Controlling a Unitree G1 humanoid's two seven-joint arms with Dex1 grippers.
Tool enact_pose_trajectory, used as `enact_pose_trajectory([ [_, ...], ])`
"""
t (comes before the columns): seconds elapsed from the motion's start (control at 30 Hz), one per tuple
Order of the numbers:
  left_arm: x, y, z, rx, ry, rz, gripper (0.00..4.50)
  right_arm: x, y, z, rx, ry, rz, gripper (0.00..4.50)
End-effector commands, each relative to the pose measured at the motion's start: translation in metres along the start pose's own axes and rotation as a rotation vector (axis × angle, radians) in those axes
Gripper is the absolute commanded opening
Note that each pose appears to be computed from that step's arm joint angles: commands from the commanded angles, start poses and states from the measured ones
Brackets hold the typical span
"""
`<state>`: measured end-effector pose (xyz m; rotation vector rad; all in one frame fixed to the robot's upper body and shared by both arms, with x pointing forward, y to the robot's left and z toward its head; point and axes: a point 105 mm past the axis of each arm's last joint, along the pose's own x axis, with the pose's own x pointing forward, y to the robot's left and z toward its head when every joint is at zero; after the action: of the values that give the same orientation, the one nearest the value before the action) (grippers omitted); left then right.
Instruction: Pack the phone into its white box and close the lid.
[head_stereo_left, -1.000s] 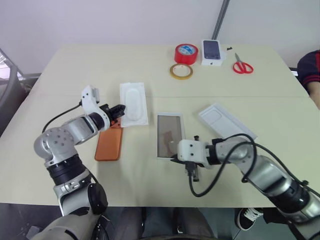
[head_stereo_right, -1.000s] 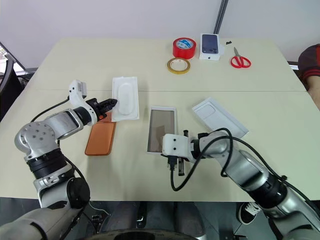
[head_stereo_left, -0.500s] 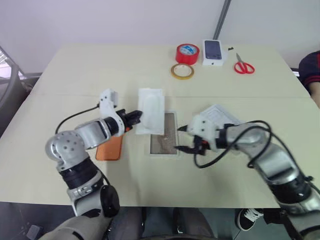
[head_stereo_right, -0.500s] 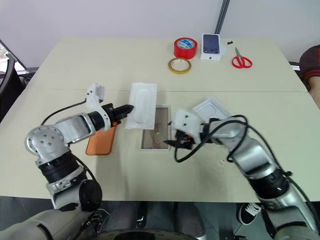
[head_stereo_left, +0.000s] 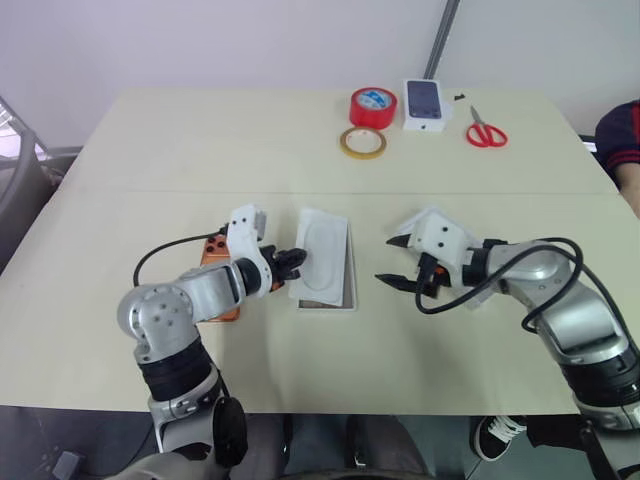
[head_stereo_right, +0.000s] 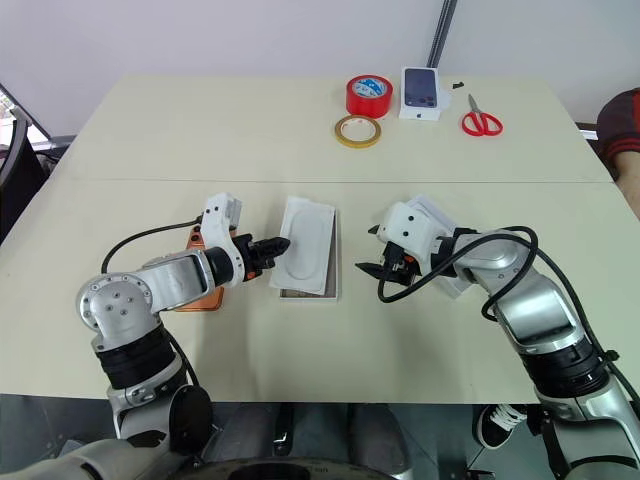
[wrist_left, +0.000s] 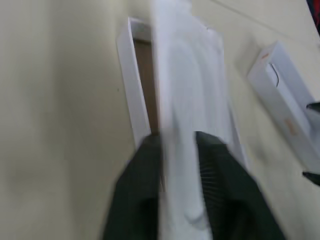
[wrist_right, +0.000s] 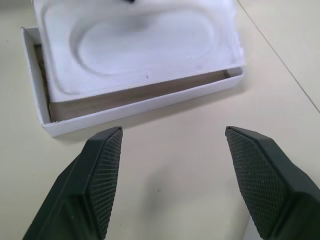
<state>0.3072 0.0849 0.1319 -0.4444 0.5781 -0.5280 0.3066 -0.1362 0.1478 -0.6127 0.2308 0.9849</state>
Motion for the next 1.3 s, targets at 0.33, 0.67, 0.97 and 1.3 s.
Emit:
enact_pose_trajectory([
  [0.33, -0.034, 0.004, 0.055, 0.168, -0.184, -0.049, 3.48, 0.023, -0.015, 0.036, 0.017, -0.113, -0.083, 0.96],
  [0.67, -0.061, 0.049, 0.043, 0.634, -0.170, 0.001, 3.48, 0.087, 0.003, 0.053, 0.035, -0.045, -0.076, 0.07],
  [0.97, -0.077, 0.065, 0.029, 0.643, -0.172, 0.015, 3.48, 0.113, 0.019, 0.028, -0.038, 0.117, -0.030, 0.07],
  [1.3, -0.089, 0.080, 0.031, 0.605, -0.196, 0.077, 3.48, 0.098, 0.024, 0.013, -0.072, 0.213, -0.002, 0.07],
])
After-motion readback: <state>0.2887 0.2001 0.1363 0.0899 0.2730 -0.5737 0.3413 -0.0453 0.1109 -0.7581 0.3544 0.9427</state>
